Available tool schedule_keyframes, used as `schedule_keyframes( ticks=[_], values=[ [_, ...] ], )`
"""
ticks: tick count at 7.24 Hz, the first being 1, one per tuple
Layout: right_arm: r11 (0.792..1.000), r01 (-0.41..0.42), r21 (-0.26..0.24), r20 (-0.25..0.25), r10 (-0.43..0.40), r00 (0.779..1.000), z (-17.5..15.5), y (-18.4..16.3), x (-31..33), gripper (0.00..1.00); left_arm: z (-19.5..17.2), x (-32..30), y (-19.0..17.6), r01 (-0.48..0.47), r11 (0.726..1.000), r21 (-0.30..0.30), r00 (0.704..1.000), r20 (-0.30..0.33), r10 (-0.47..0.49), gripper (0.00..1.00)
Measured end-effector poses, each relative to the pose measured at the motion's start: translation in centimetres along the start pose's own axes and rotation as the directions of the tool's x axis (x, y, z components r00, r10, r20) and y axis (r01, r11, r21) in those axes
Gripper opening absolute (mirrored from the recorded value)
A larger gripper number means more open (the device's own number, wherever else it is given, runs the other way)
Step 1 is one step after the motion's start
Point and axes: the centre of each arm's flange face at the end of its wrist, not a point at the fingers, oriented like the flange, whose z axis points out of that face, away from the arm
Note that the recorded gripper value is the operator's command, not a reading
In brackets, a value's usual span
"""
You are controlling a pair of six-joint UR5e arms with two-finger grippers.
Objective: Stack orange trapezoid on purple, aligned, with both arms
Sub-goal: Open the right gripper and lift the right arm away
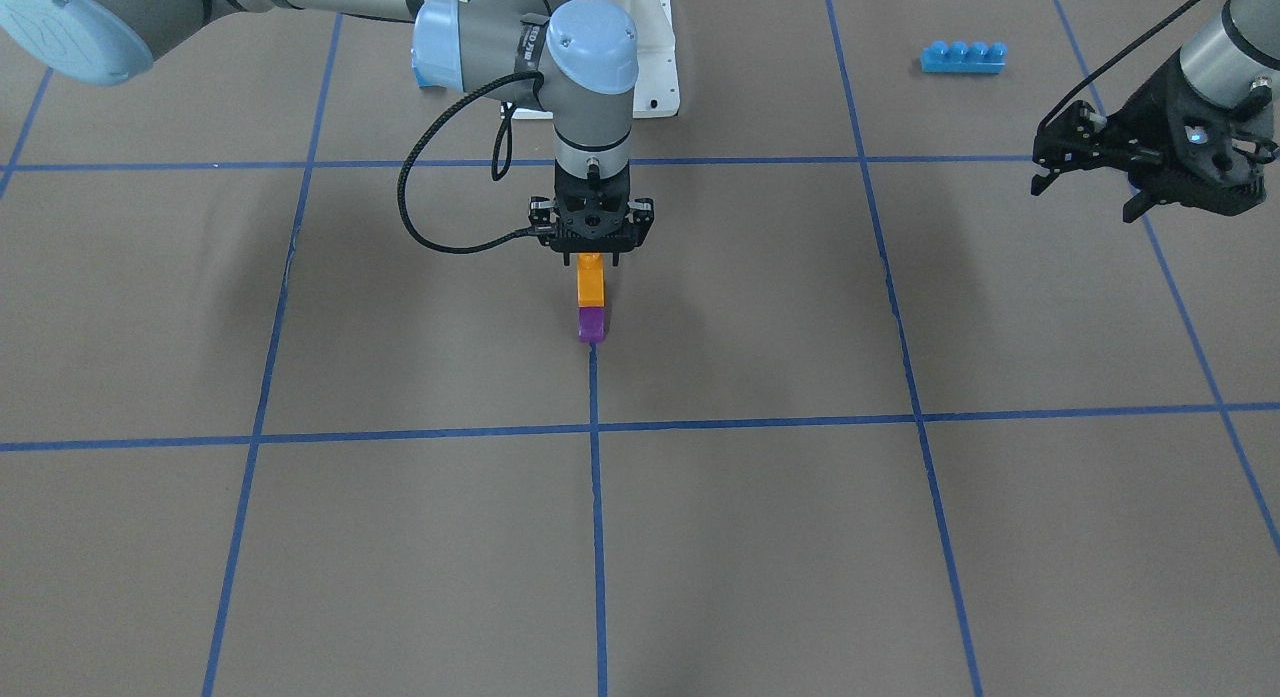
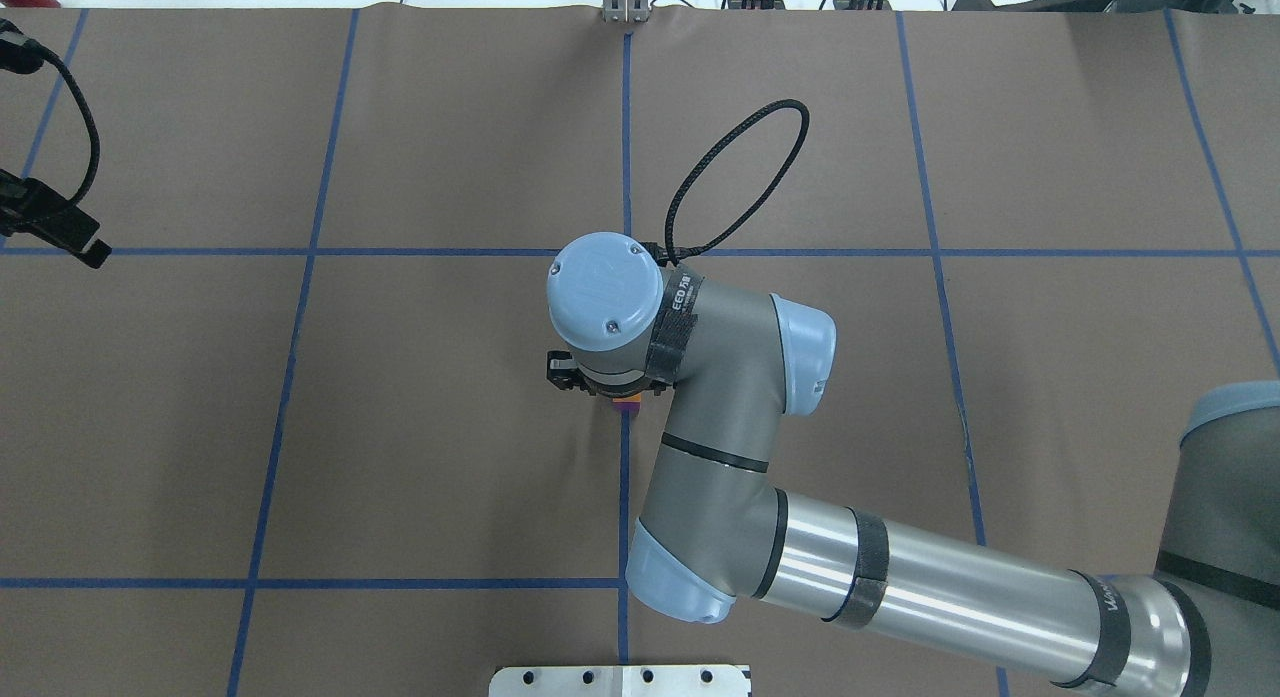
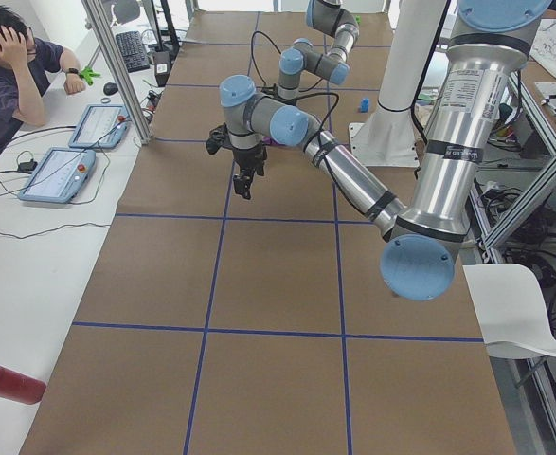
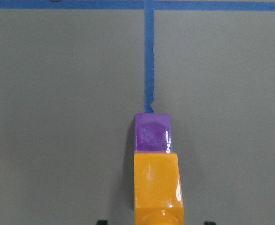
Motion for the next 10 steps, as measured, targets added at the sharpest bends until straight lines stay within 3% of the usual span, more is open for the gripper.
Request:
schedule_keyframes(
  ticks=[3,6,8,10],
  values=[
    [1.000,-0.016,0.006,0.008,0.016,1.000,-1.3,-1.8,0.8,1.00,0.2,-0.3,0.2,0.000,1.000,-0.003,1.000,0.006,0.000,1.00],
    [0.998,-0.045,-0.036,0.050,0.046,0.998,-4.9,-9.0,6.3,1.00,2.0,-2.6,1.9,0.042,0.998,-0.048,0.999,0.023,-0.041,1.00],
    [0.999,0.028,-0.044,0.039,-0.026,0.999,-5.3,-13.0,15.2,1.00,4.0,-7.0,3.6,0.131,0.987,-0.097,0.991,0.049,-0.127,1.00],
    [0.989,0.124,-0.078,0.047,-0.121,0.992,-6.1,-16.2,27.5,1.00,3.9,-11.0,4.8,0.136,0.985,-0.104,0.990,0.061,-0.131,1.00]
  ],
)
